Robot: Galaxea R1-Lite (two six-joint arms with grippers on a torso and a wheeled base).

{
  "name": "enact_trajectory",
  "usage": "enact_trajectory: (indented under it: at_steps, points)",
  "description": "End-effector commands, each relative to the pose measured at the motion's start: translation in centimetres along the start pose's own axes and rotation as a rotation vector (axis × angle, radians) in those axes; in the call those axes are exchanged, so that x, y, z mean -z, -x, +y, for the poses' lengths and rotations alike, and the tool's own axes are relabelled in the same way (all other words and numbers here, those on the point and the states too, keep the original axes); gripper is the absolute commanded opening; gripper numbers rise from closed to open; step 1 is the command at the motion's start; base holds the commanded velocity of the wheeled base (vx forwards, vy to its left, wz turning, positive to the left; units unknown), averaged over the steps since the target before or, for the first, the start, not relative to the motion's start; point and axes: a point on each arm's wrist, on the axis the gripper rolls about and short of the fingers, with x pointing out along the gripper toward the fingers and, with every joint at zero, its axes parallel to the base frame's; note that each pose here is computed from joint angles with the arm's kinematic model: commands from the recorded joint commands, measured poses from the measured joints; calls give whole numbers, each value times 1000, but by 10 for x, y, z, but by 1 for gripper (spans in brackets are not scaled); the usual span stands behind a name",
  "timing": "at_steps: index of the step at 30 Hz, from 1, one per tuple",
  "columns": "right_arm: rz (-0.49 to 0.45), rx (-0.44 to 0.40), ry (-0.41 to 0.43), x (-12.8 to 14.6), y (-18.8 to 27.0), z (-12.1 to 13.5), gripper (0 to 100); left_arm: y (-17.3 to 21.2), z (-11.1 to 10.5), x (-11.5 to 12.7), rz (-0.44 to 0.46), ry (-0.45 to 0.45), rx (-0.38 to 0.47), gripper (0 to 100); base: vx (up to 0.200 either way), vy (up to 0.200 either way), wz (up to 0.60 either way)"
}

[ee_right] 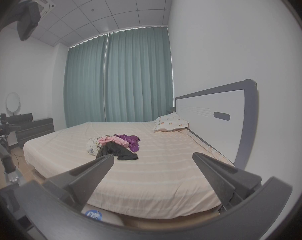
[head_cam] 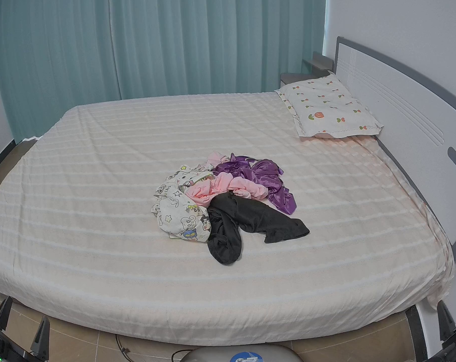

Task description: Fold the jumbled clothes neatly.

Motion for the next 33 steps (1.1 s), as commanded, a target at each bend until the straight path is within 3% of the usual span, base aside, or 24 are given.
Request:
enact_trajectory:
  at_steps: [1,4,9,16,22,33]
  points:
    - [191,-94,-37,-55,-33,2,100,-1,0,5,9,-4,4,100,0,0,0]
    - [363,-110,-72,-56,-68,2,100,-1,0,5,9,-3,5,100,0,0,0]
    - [505,-143,-127,-62,-154,8,100,-1,0,5,9,-4,5,100,0,0,0]
    - [683,-154,-259,-22,-248,33,100,-1,0,5,9,-1,5,100,0,0,0]
    - [770,-105,-354,11,-299,63,100,-1,0,5,9,-1,5,100,0,0,0]
    - [809,-7,-384,73,-359,87,100,-1,0,5,11,4,5,100,0,0,0]
